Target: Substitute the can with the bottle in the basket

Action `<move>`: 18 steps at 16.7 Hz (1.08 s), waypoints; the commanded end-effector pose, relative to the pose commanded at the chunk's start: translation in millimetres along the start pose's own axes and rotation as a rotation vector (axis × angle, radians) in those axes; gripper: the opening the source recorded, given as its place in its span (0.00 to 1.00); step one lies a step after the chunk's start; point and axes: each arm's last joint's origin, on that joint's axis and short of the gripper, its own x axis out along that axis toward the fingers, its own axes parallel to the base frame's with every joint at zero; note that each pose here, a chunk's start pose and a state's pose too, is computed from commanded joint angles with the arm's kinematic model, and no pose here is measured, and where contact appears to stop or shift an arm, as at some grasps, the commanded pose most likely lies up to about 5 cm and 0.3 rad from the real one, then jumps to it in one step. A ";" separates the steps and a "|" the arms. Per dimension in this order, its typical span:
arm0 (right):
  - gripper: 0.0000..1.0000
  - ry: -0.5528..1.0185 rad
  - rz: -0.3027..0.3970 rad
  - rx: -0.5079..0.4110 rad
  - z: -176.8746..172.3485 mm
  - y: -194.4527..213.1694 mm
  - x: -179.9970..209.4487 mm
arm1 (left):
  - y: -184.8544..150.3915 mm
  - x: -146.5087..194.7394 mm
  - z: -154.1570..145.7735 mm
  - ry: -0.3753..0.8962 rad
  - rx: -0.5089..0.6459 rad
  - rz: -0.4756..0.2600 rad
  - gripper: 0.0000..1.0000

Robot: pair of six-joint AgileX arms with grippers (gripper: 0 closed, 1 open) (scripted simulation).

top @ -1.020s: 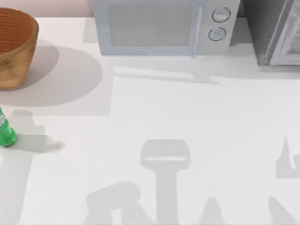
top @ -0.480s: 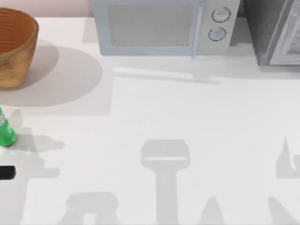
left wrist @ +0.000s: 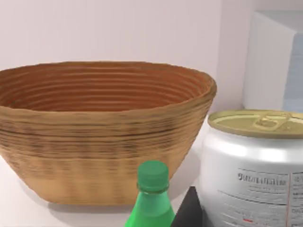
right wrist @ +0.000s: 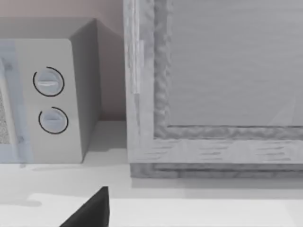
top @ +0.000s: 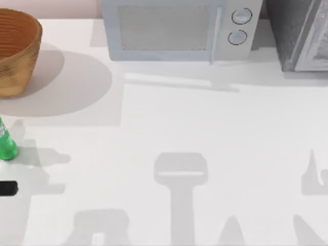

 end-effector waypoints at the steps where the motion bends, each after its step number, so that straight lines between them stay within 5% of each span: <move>1: 1.00 0.000 0.000 0.000 0.0 0.0 0.0 | -0.3 1.2 1.9 0.008 0.000 -0.008 0.00; 8: 1.00 0.000 0.000 0.000 0.0 0.0 0.0 | -11.4 30.5 46.9 0.031 0.001 -0.223 0.00; 14: 1.00 0.000 0.000 0.000 0.0 0.0 0.0 | -39.8 104.6 89.3 0.004 0.007 -0.565 0.00; 18: 1.00 0.000 0.000 0.000 0.0 0.0 0.0 | -71.9 172.7 86.5 -0.016 0.012 -0.823 0.00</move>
